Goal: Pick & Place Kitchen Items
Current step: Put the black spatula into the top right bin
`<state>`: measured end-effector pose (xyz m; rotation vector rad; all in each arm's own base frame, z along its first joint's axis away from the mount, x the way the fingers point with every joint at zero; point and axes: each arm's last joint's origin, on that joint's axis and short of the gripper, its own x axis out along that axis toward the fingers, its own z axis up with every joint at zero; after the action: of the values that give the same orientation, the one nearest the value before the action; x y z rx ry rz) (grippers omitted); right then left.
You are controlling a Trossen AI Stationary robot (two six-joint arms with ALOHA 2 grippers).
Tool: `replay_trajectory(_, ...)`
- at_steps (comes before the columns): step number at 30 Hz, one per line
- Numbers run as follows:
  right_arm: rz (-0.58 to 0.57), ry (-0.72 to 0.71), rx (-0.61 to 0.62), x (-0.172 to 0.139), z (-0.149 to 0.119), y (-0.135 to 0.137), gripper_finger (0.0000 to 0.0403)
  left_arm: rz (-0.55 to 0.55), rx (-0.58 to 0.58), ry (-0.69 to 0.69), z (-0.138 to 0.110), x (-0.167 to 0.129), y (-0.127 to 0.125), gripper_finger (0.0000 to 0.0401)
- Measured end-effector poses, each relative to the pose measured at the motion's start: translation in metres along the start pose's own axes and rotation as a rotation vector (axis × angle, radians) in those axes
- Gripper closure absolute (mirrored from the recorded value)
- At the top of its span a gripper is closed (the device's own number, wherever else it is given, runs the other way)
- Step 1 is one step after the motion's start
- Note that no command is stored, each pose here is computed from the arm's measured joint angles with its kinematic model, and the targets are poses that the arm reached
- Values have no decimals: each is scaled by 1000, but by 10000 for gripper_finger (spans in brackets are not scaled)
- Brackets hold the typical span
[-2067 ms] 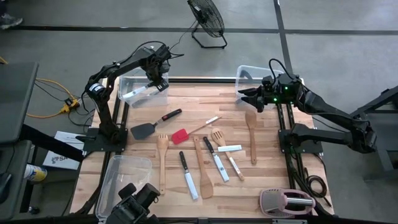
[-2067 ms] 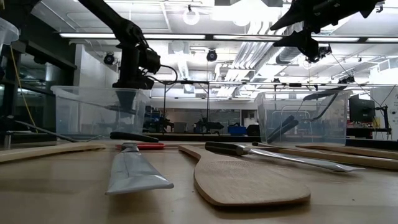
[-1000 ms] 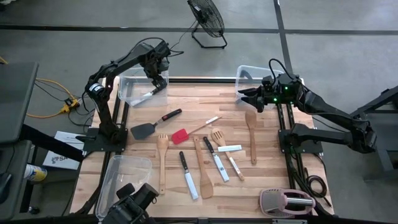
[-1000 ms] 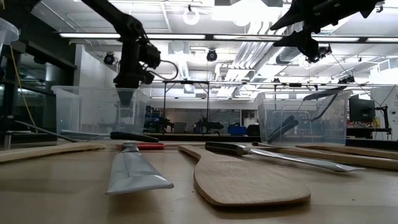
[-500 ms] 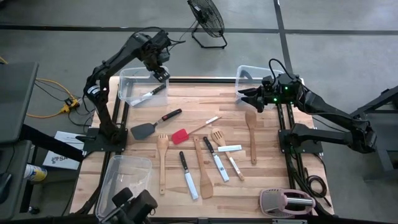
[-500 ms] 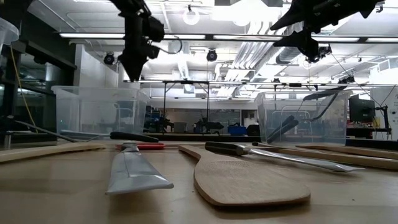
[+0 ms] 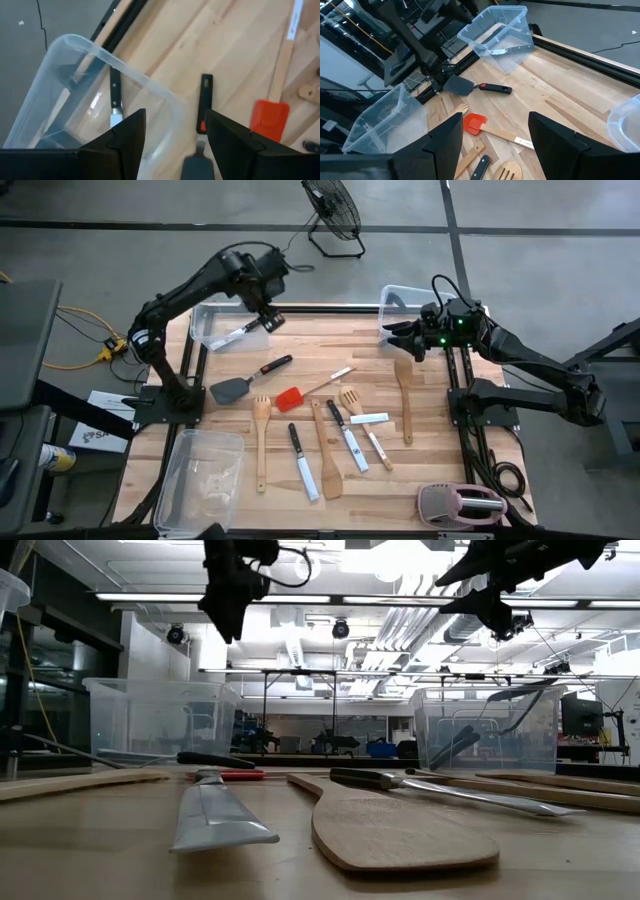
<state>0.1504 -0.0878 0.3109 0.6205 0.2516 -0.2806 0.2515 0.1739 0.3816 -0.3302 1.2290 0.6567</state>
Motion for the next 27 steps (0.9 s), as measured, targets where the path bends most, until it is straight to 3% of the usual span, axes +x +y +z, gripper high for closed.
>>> replay_trajectory(16, 40, 39, -19, 0, -2, 1, 186, 101, 77, 17, -22, -15, -75, 204)
replay_trajectory(27, 98, -43, -64, -22, 0, 12, 186, 102, 57, -9, -22, -16, -82, 204)
